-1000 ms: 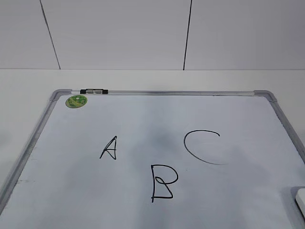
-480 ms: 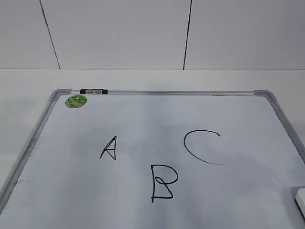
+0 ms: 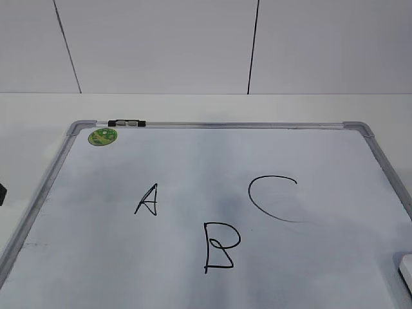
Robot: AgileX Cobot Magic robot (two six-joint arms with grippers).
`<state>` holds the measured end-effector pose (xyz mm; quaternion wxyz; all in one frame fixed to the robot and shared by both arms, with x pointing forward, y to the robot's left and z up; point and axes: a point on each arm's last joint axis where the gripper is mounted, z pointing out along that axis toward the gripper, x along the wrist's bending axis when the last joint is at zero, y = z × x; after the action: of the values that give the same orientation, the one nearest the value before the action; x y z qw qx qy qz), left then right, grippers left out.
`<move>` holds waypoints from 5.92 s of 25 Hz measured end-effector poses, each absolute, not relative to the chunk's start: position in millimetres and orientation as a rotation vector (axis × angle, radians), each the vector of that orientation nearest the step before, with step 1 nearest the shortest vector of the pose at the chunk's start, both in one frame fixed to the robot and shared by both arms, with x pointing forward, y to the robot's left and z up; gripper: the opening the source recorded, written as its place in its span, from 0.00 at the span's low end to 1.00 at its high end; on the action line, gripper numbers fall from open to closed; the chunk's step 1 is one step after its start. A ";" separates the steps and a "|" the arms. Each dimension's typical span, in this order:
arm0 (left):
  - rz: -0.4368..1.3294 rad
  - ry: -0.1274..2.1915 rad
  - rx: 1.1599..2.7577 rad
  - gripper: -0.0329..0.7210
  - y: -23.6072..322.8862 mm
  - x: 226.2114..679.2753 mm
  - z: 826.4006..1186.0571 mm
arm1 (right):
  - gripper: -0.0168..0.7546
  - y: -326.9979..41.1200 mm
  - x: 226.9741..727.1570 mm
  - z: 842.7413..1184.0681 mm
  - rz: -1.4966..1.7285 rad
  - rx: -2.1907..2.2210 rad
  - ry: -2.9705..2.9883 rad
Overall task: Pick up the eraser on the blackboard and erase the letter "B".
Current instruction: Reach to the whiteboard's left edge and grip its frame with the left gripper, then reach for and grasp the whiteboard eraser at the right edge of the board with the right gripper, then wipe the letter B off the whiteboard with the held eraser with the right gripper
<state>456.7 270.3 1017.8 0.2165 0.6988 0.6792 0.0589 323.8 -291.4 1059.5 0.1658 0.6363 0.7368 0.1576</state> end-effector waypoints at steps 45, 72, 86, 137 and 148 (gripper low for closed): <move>0.003 1.966 2.036 0.46 264.6 544.9 931.4 | 0.79 -291.2 323.0 1059.2 0.444 1.817 2.106; -0.068 1.996 2.048 0.26 263.0 547.3 920.1 | 0.79 -291.3 322.1 1058.7 0.433 1.823 2.113; -0.080 2.007 2.037 0.22 262.6 547.3 920.6 | 0.85 -288.0 329.8 1052.8 0.390 1.894 2.161; -0.086 2.014 2.027 0.20 262.2 547.2 920.6 | 0.89 -281.0 404.5 951.0 0.111 2.052 2.258; -0.087 2.015 2.026 0.20 262.2 547.2 920.7 | 0.79 -281.3 406.7 948.3 0.102 2.069 2.240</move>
<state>547.2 262.2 920.7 0.1410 0.7017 0.6977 -0.0300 406.7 -281.3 948.3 0.0452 0.6774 0.7334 0.0335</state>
